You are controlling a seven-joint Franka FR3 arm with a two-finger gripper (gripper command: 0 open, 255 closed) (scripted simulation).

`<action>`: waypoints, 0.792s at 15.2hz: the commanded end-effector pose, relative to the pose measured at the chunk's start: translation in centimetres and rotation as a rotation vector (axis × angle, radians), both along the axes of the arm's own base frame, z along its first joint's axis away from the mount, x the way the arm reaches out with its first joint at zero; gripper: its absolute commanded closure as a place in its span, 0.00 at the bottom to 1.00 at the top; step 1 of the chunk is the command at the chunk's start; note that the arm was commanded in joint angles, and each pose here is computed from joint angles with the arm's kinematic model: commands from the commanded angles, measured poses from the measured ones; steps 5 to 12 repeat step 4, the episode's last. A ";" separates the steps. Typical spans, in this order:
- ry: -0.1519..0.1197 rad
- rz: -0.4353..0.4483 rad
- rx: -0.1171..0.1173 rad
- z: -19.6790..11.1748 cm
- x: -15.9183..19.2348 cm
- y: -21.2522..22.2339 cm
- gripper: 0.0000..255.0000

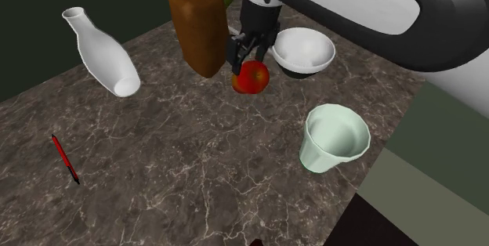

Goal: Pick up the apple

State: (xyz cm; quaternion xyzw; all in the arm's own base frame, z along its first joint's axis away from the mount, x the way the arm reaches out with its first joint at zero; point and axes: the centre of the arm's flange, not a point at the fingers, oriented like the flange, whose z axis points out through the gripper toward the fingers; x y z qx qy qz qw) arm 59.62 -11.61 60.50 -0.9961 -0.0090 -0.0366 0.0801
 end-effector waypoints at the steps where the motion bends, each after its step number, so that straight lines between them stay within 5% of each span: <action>1: 0.000 0.000 0.000 1.0 0.0 -0.1 1.00; 12: 0.000 0.000 0.000 1.6 0.0 -0.1 1.00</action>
